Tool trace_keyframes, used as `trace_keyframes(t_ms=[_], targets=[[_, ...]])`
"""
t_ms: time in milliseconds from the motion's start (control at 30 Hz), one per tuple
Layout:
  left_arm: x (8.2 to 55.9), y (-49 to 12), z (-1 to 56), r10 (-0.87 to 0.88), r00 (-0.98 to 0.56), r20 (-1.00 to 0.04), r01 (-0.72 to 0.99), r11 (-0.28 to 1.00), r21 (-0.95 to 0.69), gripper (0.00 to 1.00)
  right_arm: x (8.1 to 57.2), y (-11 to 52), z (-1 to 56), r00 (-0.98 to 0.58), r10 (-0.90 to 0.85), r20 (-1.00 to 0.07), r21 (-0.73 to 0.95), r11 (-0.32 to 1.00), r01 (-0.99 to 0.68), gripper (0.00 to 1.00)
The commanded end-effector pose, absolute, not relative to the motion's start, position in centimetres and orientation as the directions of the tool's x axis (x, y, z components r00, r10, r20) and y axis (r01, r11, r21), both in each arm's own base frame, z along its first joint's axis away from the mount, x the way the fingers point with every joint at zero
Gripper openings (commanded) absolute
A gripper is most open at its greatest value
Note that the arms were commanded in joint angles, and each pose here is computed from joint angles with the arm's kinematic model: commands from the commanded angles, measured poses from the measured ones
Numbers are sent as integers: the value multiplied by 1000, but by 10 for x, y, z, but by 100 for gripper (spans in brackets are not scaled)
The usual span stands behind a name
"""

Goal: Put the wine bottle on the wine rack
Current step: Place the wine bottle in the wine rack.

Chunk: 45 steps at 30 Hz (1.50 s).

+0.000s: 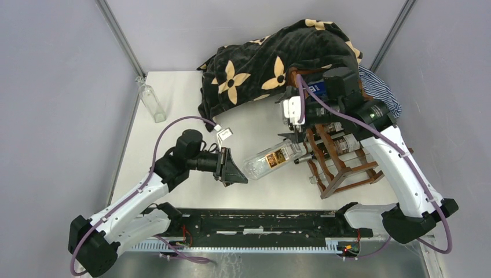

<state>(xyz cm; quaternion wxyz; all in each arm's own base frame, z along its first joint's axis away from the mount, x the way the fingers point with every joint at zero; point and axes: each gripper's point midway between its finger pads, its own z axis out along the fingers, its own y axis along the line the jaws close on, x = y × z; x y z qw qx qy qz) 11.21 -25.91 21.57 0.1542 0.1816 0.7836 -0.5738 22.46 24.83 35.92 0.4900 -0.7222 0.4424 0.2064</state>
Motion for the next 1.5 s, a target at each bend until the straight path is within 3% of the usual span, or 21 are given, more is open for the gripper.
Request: trace_keyframes(t_ms=[0, 333, 1467], targets=[[107, -281, 280, 41, -714, -698, 700, 51, -713, 2, 243, 242, 406, 504, -388, -772, -566, 56, -823, 98], [122, -311, 276, 40, -653, -756, 757, 60, -651, 2, 261, 221, 404, 456, -410, -790, -550, 145, -823, 98], [152, -349, 280, 79, -587, -806, 809, 3, -588, 2, 264, 205, 392, 424, -408, -808, -524, 172, -834, 98]])
